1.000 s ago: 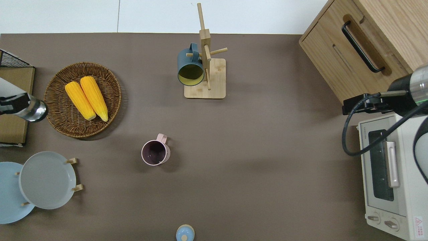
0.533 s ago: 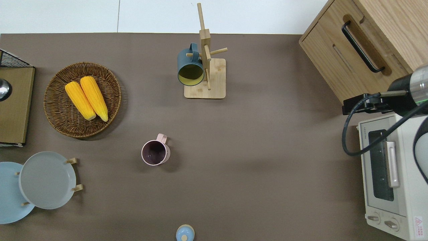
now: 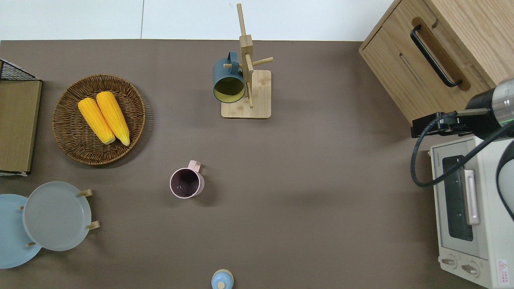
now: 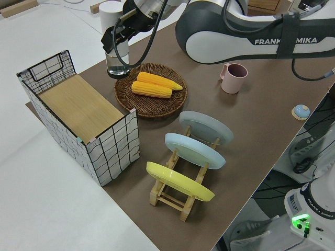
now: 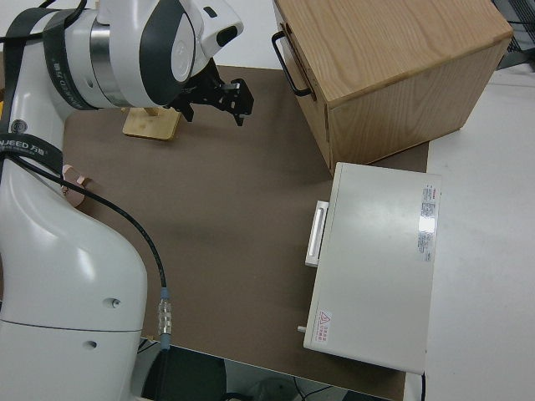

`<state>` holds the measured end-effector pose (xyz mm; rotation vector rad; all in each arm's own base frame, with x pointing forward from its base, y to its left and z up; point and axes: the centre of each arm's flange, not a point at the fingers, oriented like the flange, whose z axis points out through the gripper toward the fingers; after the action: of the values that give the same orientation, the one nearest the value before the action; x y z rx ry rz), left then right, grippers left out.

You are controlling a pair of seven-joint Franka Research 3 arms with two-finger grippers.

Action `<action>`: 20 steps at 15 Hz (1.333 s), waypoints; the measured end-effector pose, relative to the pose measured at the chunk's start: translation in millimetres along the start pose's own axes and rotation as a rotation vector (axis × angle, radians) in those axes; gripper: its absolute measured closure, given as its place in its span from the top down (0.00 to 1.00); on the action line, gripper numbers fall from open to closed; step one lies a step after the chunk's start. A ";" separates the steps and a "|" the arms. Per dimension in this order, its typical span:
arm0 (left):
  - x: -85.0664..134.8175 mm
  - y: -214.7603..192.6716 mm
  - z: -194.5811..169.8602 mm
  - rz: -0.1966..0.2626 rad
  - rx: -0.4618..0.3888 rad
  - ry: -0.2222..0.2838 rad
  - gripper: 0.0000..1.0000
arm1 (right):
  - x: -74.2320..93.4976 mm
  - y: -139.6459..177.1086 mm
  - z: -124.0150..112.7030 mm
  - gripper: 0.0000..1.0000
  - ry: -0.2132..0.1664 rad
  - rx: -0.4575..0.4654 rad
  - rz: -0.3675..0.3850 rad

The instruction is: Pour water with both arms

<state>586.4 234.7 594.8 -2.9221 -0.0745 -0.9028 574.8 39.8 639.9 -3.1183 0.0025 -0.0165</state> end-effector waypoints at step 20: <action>-36.2 -125.7 73.1 0.048 -0.120 0.074 0.63 | 0.0 0.0 0.0 1.00 0.000 0.000 0.000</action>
<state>588.7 365.8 522.2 -2.9806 0.0562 -1.0413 574.8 39.8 639.9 -3.1183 0.0025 -0.0165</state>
